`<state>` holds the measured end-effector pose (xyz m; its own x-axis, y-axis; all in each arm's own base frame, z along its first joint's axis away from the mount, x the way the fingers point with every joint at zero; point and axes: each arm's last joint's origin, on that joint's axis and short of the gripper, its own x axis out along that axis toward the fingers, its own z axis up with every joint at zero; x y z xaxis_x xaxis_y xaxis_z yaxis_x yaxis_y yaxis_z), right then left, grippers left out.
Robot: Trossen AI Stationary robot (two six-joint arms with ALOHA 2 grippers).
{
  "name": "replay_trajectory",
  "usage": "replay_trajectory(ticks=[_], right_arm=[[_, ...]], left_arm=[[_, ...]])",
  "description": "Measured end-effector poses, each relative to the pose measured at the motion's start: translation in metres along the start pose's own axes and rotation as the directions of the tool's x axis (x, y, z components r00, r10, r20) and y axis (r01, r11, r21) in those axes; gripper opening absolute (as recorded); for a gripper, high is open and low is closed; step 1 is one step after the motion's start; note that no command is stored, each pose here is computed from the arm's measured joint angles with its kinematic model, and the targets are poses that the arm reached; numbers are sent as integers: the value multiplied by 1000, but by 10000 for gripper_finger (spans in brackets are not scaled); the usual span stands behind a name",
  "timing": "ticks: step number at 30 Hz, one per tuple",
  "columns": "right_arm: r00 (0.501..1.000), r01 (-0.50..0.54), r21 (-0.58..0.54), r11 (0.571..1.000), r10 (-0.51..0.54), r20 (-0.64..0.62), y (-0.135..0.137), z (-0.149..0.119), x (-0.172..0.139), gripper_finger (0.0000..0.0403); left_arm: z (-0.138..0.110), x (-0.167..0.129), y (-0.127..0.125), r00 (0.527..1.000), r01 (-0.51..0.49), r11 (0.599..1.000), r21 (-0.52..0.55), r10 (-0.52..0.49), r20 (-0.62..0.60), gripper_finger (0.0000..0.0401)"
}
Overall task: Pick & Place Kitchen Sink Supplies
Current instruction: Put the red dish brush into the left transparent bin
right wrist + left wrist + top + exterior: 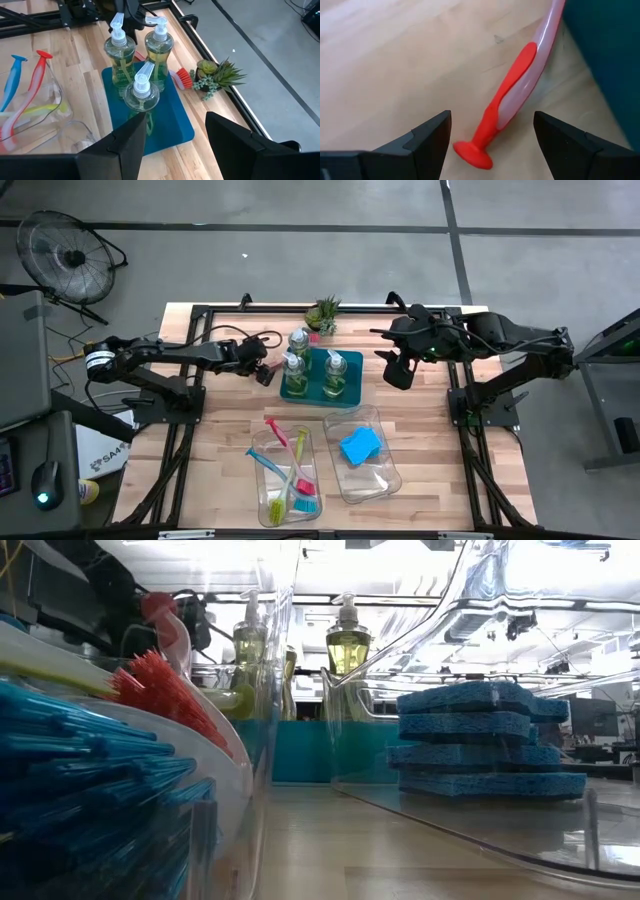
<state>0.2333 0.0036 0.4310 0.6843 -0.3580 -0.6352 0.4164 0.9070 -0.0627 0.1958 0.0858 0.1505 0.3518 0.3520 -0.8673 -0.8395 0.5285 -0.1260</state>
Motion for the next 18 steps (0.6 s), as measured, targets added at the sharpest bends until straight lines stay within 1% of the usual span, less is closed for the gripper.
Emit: replay_trajectory(ticks=[5,10,15,18], right_arm=[[1000,3,0,1000,-3,1,0,0,0,200],[1000,2,1,1000,-2,1,0,0,0,200],[1000,2,4,1000,-2,1,0,0,0,200],[1000,0,16,1000,0,0,0,0,0,200]], left_arm=[[0,1,1,1000,-24,993,115,23,11,278],[-3,12,0,998,-29,976,214,38,-41,278],[-6,24,-1,994,-37,966,255,61,-86,274],[-7,25,-1,994,-37,962,272,63,-91,255]])
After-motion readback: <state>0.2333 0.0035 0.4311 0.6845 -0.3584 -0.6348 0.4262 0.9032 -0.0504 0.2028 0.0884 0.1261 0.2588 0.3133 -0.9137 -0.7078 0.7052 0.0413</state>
